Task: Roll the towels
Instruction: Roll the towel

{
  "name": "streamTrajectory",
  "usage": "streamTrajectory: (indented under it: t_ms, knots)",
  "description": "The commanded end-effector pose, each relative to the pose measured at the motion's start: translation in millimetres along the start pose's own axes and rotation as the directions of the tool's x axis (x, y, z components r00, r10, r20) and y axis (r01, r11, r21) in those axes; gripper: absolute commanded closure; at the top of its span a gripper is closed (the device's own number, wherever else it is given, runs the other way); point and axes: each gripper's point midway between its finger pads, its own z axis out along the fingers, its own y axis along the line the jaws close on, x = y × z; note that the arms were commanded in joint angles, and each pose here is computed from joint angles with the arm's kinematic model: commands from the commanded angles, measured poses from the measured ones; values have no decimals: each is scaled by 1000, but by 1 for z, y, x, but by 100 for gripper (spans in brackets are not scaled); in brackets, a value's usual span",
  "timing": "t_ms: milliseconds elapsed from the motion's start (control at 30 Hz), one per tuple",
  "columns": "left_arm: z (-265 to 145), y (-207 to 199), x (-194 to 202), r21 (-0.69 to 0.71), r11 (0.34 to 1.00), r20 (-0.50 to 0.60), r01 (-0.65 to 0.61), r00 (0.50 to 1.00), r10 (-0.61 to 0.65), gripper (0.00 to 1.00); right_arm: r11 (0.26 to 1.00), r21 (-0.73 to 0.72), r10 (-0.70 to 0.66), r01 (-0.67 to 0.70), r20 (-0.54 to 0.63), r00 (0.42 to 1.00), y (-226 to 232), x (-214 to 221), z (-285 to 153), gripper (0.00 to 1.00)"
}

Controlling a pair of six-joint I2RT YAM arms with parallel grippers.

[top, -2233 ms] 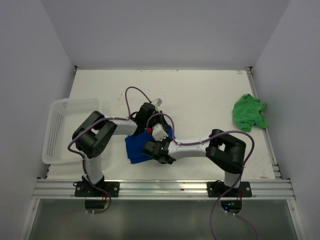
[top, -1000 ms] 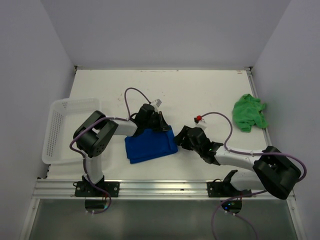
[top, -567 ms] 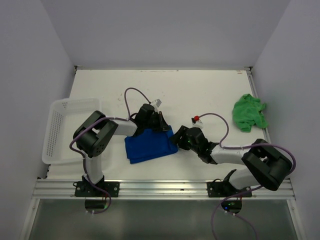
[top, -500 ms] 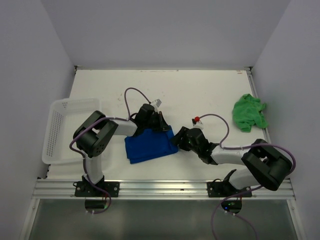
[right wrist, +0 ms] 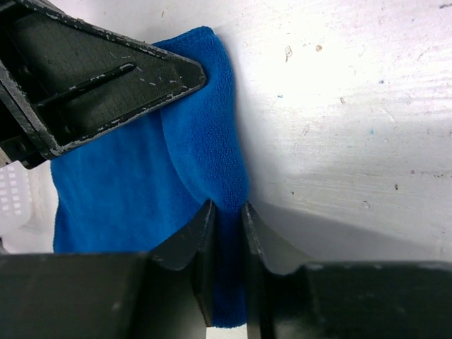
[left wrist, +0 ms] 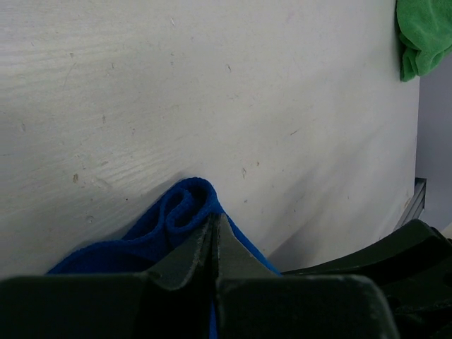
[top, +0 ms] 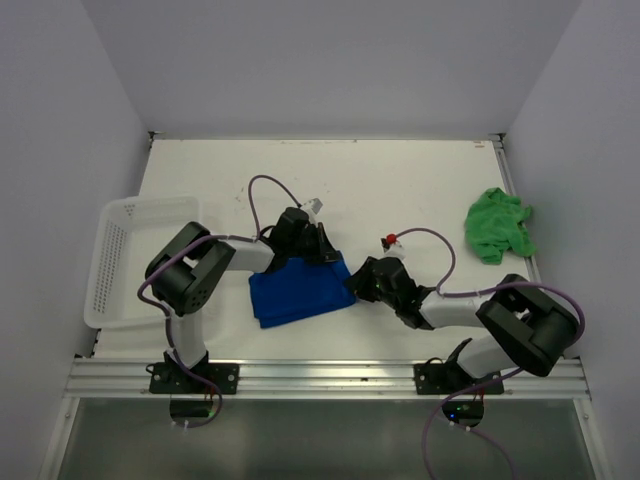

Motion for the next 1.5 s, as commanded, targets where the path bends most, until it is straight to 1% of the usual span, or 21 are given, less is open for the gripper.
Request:
streamTrajectory:
  t_ms: [0,100,133,167,200,367,500,600,867,933,967,1033,1067,1133,1167,1200,1233,1367,1400,1433,1467]
  knots:
    - [-7,26,9,-120,993,-26,-7,1000,3,98,998,6,-61,61,17,998,4,-8,1,84]
    - [-8,18,1,-110,994,-16,-10,1000,9,95,993,35,-117,116,39,992,5,-16,-3,92]
    - [-9,14,-3,-104,995,-10,-12,1000,11,93,986,69,-156,153,46,987,0,-19,-6,93]
    - [-9,10,-6,-97,995,-10,-20,1000,19,86,981,84,-178,174,48,983,-1,-20,-7,94]
    - [-9,1,-14,-77,997,-2,-30,1000,30,83,977,85,-201,197,51,978,4,-22,-8,95]
    - [-18,-23,-35,-36,999,32,-39,999,40,78,932,175,-330,318,42,943,-7,-24,-12,97]
    - [-23,-37,-47,-16,998,51,-53,997,53,77,872,212,-456,441,30,889,3,-21,-15,97]
    - [-26,-40,-49,-14,998,55,-57,997,58,77,833,242,-516,497,20,856,8,-19,-15,97]
    - [-36,-42,-47,-12,998,65,-61,996,62,77,769,292,-601,568,30,798,20,-19,-18,97]
    - [-38,-44,-49,-8,998,71,-61,996,62,77,723,336,-643,604,7,766,14,-19,-20,97]
    - [-39,-45,-49,-8,998,71,-61,996,62,77,713,327,-659,620,12,752,24,-16,-21,97]
    - [-39,-45,-49,-7,998,68,-59,996,60,77,662,364,-702,655,-6,712,21,-14,-20,97]
    - [-39,-45,-48,-7,998,68,-60,996,61,77,648,359,-720,672,-1,694,30,-10,-20,97]
    - [-40,-45,-47,-2,998,64,-59,996,59,77,588,386,-757,711,-47,652,24,-4,-18,97]
    - [-40,-44,-46,-4,998,64,-58,996,58,77,568,400,-775,719,-35,631,32,-4,-18,97]
    - [-41,-44,-46,-4,998,64,-58,996,58,77,530,416,-794,739,-62,605,28,-2,-19,97]
    - [-42,-45,-46,1,998,67,-58,996,58,77,511,429,-804,745,-67,590,28,-2,-19,97]
    - [-41,-42,-42,-2,998,60,-58,997,58,77,372,495,-865,785,-121,486,27,6,-14,97]
    - [-41,-42,-41,2,998,57,-57,997,57,77,324,531,-879,783,-136,456,25,1,-17,97]
    - [-41,-43,-40,6,998,57,-55,997,55,77,294,544,-888,786,-149,436,25,2,-17,97]
    - [-41,-42,-39,7,999,58,-52,997,52,77,287,550,-894,784,-139,425,36,2,-17,96]
